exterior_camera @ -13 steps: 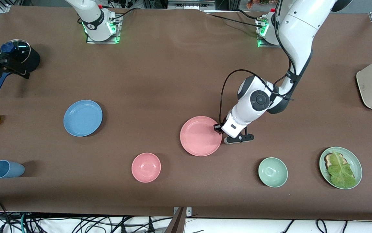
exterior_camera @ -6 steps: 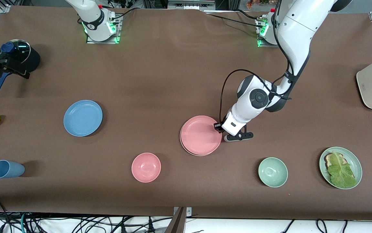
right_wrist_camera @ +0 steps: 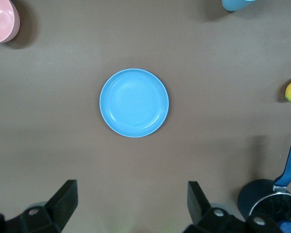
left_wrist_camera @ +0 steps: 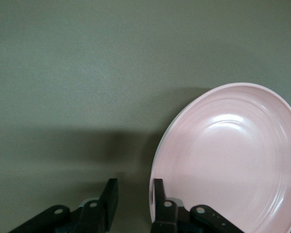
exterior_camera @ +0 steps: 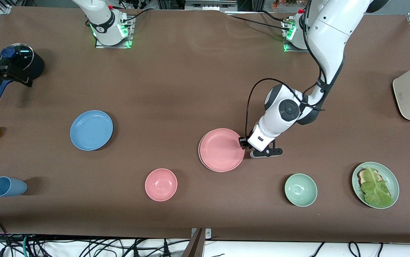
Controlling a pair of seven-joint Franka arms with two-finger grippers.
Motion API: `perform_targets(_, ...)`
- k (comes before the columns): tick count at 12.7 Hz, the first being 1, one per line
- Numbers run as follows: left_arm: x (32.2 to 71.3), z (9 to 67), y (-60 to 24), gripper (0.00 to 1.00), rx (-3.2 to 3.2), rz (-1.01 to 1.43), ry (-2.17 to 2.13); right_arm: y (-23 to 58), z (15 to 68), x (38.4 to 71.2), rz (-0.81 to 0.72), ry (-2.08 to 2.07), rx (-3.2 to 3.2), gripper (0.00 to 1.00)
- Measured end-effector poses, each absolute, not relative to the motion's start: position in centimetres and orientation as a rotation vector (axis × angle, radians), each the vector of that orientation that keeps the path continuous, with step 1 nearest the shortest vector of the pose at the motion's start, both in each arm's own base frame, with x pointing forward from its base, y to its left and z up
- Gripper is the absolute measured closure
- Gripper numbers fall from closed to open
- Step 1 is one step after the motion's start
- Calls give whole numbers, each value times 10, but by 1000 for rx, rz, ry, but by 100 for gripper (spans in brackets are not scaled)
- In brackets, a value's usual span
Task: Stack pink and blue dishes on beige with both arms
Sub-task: 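Open the left gripper and release the pink plate, then withdraw the left gripper while the right gripper grasps the blue plate rim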
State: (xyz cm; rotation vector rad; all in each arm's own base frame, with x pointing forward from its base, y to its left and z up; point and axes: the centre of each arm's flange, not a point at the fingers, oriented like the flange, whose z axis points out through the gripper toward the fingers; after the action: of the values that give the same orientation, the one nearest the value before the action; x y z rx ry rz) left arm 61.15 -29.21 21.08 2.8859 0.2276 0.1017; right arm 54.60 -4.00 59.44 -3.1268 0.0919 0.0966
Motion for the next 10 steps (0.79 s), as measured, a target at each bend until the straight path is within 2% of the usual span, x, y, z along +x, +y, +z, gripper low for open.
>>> perform_targets(1, 612, 211, -292, 62, 2885, 105, 223, -40, 594, 546, 97, 93, -3127, 0)
perform_targets(3, 615, 215, -290, 47, 2882, 119, 220, -41, 594, 546, 97, 95, -3127, 0)
perform_targets(7, 628, 261, -276, 4, 2910, 75, 221, -50, 588, 548, 115, 122, -3125, 0)
perform_targets(10, 634, 320, -260, 0, 2953, 3, 172, -57, 555, 559, 204, 143, -3123, 0)
